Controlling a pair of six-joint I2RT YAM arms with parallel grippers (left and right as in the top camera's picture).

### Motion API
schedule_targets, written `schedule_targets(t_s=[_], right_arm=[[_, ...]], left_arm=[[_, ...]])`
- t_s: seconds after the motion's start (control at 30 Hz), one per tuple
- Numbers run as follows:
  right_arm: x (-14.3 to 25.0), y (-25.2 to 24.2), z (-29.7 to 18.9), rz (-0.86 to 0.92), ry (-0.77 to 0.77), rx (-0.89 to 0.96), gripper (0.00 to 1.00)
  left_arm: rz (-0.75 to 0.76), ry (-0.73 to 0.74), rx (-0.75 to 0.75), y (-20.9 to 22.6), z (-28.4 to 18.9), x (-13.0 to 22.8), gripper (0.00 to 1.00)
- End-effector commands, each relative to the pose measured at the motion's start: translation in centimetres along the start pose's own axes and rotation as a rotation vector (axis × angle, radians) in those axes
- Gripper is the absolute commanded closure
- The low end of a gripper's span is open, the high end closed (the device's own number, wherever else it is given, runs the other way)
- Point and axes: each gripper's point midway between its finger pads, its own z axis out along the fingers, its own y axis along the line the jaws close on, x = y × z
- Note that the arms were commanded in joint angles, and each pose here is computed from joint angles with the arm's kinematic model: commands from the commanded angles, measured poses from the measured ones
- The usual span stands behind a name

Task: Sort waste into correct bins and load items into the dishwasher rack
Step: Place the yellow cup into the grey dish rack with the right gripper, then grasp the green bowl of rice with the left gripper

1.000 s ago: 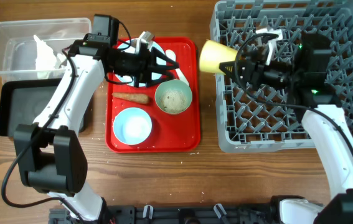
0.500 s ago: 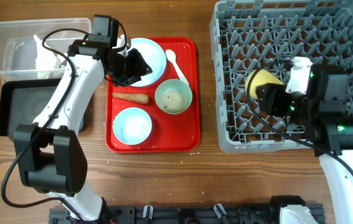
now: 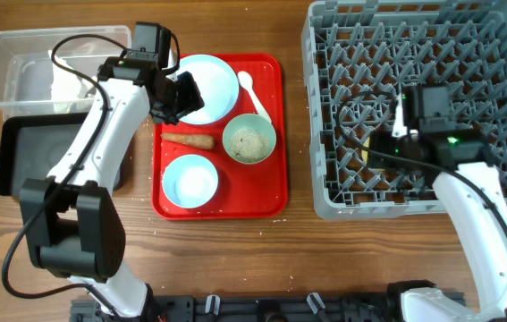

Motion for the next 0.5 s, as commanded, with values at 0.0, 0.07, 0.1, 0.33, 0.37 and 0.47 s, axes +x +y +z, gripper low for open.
schedule_targets(t_s=[0.0,0.07,0.1,0.33,0.37,0.47], right_arm=[[-1.1,0.3,0.0,0.004,-0.025,0.007,0.44],[-1.1,0.4,0.3,-0.003,-0.021,0.008,0.44],[-1.1,0.4,0.5,-0.005,-0.015,0.010,0.43],[-0.2,1.1,2.6,-0.009,0.072,-0.021,0.38],[-0.2,1.1,2.9,-0.007,0.079,-0.019,0.35],[-0.1,1.1,3.2,0.002,0.087,-0.017,0.22]], left_arm=[[0.029,-0.043,-0.010,-0.2,-1.1,-0.7,0.56],[0.029,-0.050,-0.023,0.0,-1.1,-0.8,0.56],[0.029,-0.050,-0.023,0.0,-1.1,-0.8,0.56],[0.028,-0.047,-0.025,0.1,-1.1,-0.8,0.56],[0.028,-0.047,-0.025,0.1,-1.1,-0.8,0.56],[0.028,-0.044,-0.027,0.1,-1.1,-0.7,0.56]])
